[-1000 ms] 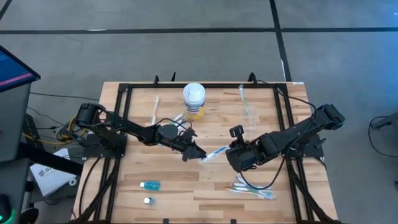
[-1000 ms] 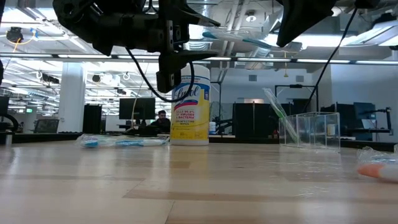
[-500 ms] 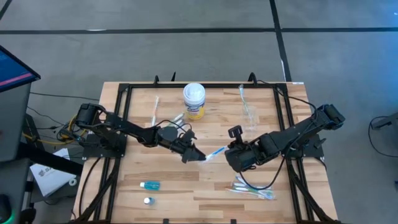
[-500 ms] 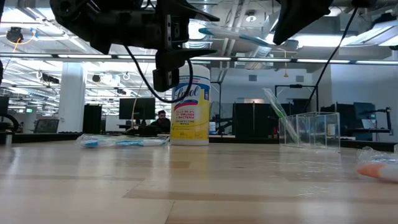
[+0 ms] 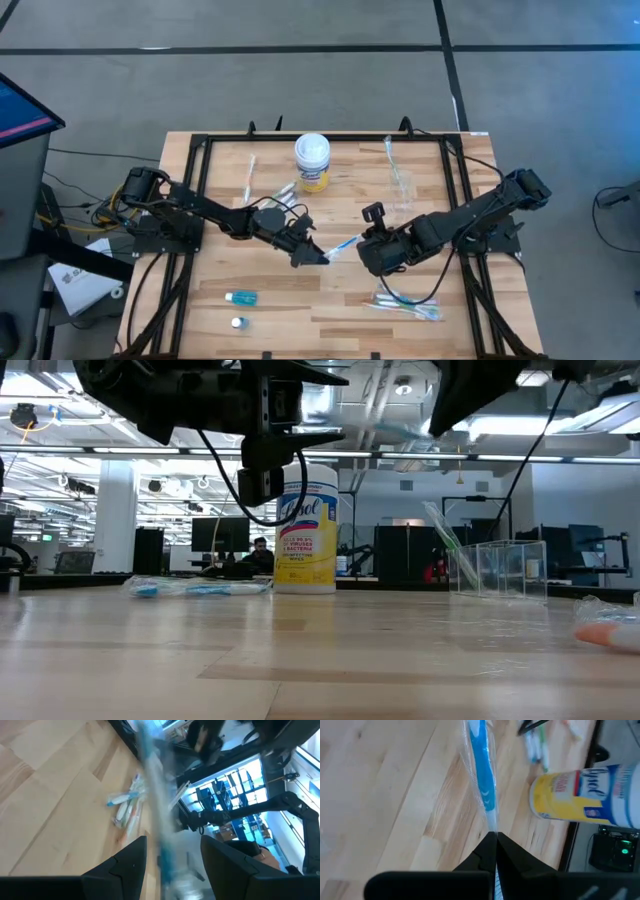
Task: Pick & Place toothbrushing station
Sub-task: Put the blue toothbrush into the transparent organizer
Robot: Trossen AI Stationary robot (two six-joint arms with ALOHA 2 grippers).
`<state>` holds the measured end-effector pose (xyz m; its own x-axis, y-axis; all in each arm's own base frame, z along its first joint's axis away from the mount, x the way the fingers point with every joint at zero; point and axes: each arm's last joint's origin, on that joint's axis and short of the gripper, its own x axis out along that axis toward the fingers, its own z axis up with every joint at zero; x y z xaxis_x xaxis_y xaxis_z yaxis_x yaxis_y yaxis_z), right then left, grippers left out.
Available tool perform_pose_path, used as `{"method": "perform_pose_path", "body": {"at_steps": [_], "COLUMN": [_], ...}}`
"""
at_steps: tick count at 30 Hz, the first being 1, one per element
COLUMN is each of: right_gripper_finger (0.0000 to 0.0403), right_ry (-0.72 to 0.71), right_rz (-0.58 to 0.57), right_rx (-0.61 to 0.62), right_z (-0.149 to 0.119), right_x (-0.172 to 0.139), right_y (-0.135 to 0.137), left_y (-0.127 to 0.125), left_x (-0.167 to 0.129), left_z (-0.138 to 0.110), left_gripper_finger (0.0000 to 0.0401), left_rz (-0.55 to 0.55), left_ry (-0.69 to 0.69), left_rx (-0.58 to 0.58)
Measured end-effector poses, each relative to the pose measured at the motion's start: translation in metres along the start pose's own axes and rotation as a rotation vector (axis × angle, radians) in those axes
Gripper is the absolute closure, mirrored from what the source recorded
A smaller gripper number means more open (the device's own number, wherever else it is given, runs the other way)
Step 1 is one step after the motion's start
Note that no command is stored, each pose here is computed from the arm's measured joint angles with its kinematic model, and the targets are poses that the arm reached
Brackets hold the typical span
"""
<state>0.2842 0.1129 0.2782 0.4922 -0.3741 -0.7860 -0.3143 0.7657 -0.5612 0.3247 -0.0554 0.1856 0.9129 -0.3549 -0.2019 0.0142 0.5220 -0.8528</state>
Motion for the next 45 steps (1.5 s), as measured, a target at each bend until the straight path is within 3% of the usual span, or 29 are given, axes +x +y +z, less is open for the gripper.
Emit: {"method": "perform_pose_path", "body": {"at_steps": [6, 16, 32, 38, 45], "right_gripper_finger": [0.0403, 0.0403, 0.0403, 0.0403, 0.0403], "right_ry": [0.057, -0.015, -0.030, -0.031, -0.042], "right_rz": [0.010, 0.000, -0.006, -0.007, -0.009], "right_rx": [-0.079, -0.044, -0.043, -0.042, -0.035], "right_z": [0.007, 0.023, 0.025, 0.026, 0.027], "right_x": [0.020, 0.003, 0.002, 0.002, 0.002], "right_y": [0.011, -0.002, -0.006, -0.006, -0.006], "left_y": [0.002, 0.005, 0.006, 0.006, 0.006], "left_x": [0.000, 0.000, 0.000, 0.000, 0.000], "left_z": [-0.001, -0.003, -0.004, -0.004, -0.004], "left_gripper_finger": [0.0221, 0.0251, 0.0259, 0.0300, 0.0378], "left_rz": [0.021, 0.050, 0.061, 0.061, 0.059], "left_ry": [0.006, 0.025, 0.046, 0.054, 0.056], "left_rx": [-0.004, -0.011, -0.007, 0.001, 0.058]}}
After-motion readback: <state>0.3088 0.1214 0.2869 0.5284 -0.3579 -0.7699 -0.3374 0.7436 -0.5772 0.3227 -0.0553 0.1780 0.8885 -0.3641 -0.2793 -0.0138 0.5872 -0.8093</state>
